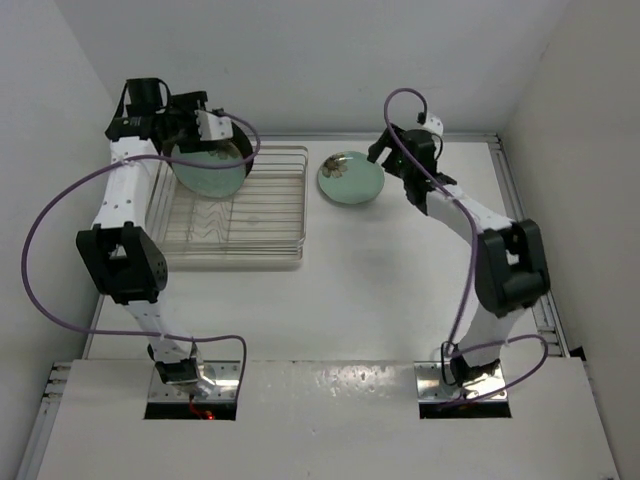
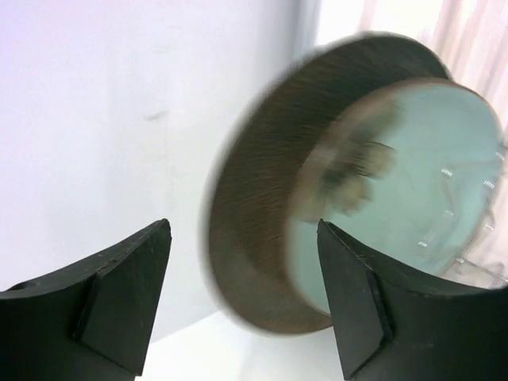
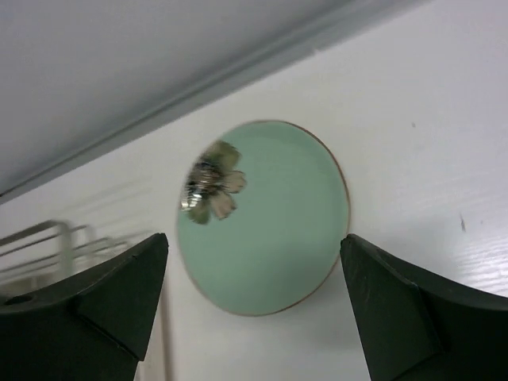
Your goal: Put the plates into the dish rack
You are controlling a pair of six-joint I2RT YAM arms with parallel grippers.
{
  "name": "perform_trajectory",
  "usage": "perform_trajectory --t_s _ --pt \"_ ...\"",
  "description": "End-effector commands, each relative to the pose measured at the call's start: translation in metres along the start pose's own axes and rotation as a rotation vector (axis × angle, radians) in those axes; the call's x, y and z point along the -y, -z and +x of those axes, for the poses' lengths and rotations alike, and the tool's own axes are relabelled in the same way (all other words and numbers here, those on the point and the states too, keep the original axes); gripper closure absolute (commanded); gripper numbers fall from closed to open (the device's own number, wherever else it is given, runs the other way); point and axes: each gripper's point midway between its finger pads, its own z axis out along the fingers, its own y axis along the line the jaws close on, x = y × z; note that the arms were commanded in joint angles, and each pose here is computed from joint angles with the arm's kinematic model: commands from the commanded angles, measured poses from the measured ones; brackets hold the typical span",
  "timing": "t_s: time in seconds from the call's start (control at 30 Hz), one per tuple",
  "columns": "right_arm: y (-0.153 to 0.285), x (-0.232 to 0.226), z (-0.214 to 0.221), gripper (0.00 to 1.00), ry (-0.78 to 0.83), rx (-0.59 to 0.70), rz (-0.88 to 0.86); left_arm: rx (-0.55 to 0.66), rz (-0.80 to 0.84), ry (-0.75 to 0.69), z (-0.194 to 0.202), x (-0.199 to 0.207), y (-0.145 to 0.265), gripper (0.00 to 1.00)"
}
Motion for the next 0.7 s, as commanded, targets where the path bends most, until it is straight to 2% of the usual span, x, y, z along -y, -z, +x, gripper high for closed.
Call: perform_trajectory --t_s 0.0,0.07,0.1,0.17,0.2,0.3,0.37,0.4,0.47,0.5,0.53,0.57,0.67 --pt "-0.04 0.028 0.029 0.12 -0.18 -0.052 0.132 0.058 -0.231 0.034 -0.052 -0.076 0.071 0.2" --pt "-0.055 0.031 0.031 0.14 -0.224 -0.067 0.154 0.073 -0.27 0.148 -0.058 -0.084 0.086 0.2" --pt "-0.067 0.051 0.061 0.15 -0.249 -0.129 0.214 0.084 -0.295 0.176 -0.062 -0.09 0.1 0.19" --pt "-0.077 0.053 0.069 0.2 -0.288 -0.156 0.232 0.095 -0.319 0.265 -0.067 -0.091 0.114 0.19" --pt "-0.081 0.068 0.094 0.21 -0.339 -0.206 0.289 0.082 -0.321 0.305 -0.061 -0.087 0.117 0.19" --pt "-0.083 0.086 0.124 0.26 -0.408 -0.267 0.359 0.062 -0.366 0.426 -0.064 -0.085 0.137 0.19" --pt "-0.084 0.09 0.14 0.26 -0.43 -0.298 0.37 0.045 -0.384 0.519 -0.064 -0.079 0.149 0.19" --pt "-0.085 0.089 0.15 0.31 -0.452 -0.328 0.363 0.03 -0.363 0.557 -0.061 -0.069 0.148 0.19" --pt "-0.091 0.092 0.158 0.34 -0.485 -0.331 0.348 0.009 -0.354 0.611 -0.058 -0.058 0.152 0.19" --pt "-0.095 0.092 0.173 0.44 -0.509 -0.352 0.325 0.003 -0.34 0.622 -0.059 -0.05 0.153 0.19" --pt "-0.1 0.088 0.172 0.49 -0.546 -0.351 0.29 -0.001 -0.328 0.64 -0.059 -0.043 0.153 0.19" --pt "-0.103 0.088 0.171 0.61 -0.564 -0.352 0.286 0.006 -0.307 0.649 -0.061 -0.037 0.151 0.19" --pt "-0.105 0.098 0.182 0.82 -0.67 -0.381 0.321 0.014 -0.262 0.671 -0.06 -0.02 0.142 0.19"
